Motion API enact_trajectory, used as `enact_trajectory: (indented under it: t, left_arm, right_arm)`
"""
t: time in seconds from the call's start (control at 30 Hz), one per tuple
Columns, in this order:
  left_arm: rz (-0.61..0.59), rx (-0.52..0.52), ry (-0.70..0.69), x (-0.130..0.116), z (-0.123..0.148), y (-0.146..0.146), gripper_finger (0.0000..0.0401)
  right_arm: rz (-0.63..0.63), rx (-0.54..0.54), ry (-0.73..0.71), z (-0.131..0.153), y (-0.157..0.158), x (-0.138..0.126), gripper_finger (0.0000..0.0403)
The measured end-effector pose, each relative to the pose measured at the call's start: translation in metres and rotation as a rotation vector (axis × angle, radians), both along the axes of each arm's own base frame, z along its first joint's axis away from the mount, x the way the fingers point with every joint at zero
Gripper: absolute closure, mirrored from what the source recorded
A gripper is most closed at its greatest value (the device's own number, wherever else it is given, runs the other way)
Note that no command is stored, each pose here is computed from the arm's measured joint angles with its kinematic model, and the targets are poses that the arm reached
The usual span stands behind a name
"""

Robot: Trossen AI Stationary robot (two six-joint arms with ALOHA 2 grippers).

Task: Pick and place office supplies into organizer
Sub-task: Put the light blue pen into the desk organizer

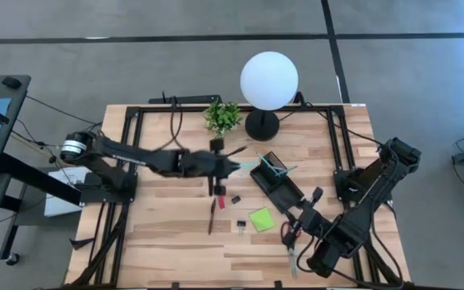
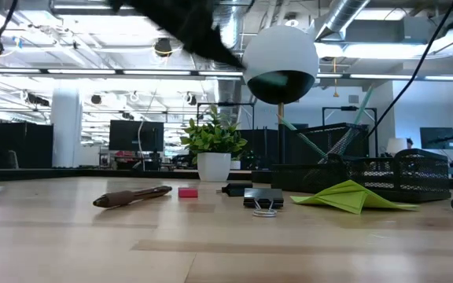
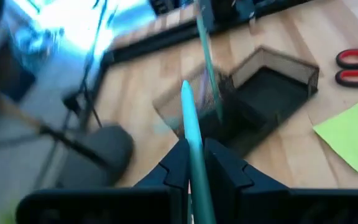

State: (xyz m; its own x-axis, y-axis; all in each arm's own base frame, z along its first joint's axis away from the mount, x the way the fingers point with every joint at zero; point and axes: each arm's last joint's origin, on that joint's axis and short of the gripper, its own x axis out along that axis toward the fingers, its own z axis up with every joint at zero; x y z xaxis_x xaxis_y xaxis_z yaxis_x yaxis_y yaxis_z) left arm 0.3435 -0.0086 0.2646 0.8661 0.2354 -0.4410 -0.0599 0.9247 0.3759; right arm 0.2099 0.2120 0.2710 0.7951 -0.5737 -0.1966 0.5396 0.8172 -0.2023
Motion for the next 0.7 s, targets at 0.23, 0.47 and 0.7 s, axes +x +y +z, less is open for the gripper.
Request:
enact_trajectory:
  t: [0.23,0.47,0.7]
  left_arm:
    - [0.0,0.121,0.225,0.012,0.09,0.025,0.0378]
    - [-0.097,0.063,0.335,0.04,0.101,0.048,0.0378]
    - [-0.236,0.053,0.396,0.083,0.061,0.058,0.0379]
  right_arm:
    - [0.04,0.071,0.074,-0.003,0.004,-0.002,0.0327]
    - [0.091,0.145,0.046,-0.001,0.016,-0.02,0.0327]
    - [0.16,0.307,-0.025,-0.007,0.035,-0.052,0.0327]
